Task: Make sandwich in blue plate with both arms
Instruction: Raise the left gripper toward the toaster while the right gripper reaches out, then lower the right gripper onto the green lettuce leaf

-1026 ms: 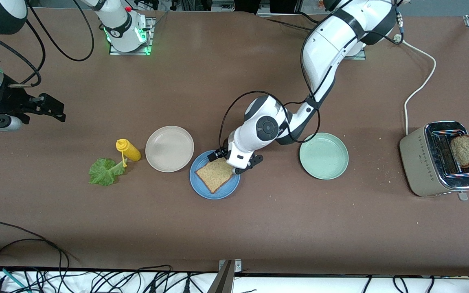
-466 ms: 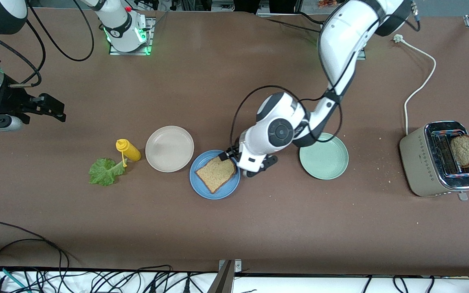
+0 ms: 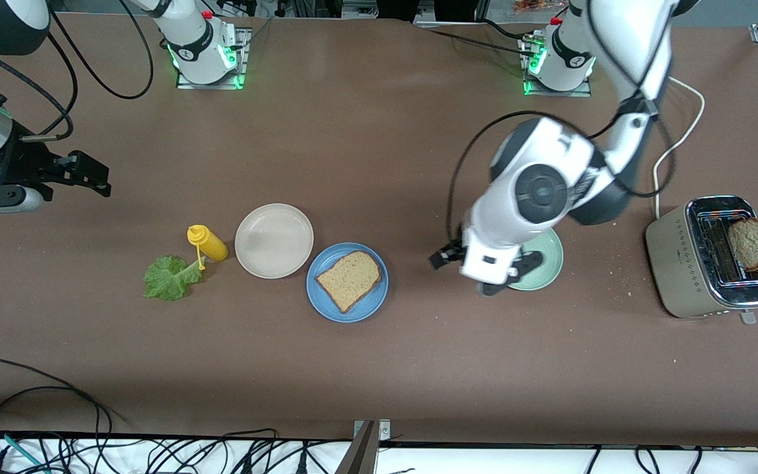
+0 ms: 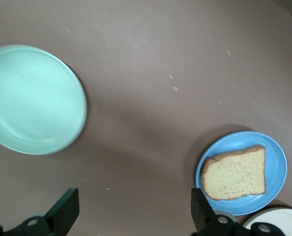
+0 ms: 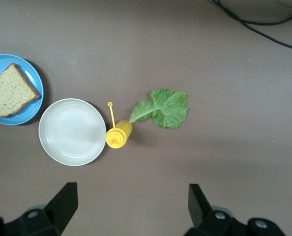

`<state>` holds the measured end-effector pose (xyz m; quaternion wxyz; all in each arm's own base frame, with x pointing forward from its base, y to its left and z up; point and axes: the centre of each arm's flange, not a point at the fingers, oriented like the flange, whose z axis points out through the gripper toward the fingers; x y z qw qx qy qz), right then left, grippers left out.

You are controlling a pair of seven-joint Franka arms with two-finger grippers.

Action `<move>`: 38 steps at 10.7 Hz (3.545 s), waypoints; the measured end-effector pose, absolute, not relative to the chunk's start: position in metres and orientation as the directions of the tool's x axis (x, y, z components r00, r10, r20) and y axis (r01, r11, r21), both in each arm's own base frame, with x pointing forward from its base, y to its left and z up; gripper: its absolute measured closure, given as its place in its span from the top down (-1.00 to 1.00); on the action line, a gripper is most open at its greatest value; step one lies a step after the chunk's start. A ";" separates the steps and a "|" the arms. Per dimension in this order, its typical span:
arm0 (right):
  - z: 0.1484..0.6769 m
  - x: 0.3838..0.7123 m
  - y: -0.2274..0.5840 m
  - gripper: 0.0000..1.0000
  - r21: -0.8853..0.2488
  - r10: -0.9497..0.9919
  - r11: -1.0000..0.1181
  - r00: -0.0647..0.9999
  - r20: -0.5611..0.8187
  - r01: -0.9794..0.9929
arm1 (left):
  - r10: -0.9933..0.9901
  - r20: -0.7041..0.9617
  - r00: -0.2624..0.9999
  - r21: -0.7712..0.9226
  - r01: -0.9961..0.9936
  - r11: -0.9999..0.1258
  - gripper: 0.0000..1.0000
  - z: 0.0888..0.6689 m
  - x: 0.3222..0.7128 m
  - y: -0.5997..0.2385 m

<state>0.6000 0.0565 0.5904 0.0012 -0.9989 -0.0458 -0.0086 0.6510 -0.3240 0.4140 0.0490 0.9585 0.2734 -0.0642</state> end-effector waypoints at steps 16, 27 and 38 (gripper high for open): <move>0.563 0.600 0.058 1.00 -0.010 0.246 -0.969 0.965 -0.089 0.246 | 0.248 -0.064 0.967 -0.034 0.246 -0.969 1.00 0.519 0.676 -0.032; 0.375 0.675 0.031 1.00 -0.028 0.295 -0.955 0.952 -0.075 0.294 | 0.246 -0.071 0.967 -0.036 0.244 -0.969 1.00 0.516 0.675 -0.033; 0.206 0.673 -0.006 1.00 0.006 0.332 -0.943 0.943 0.006 0.332 | 0.245 -0.077 0.966 -0.038 0.243 -0.969 1.00 0.513 0.675 -0.033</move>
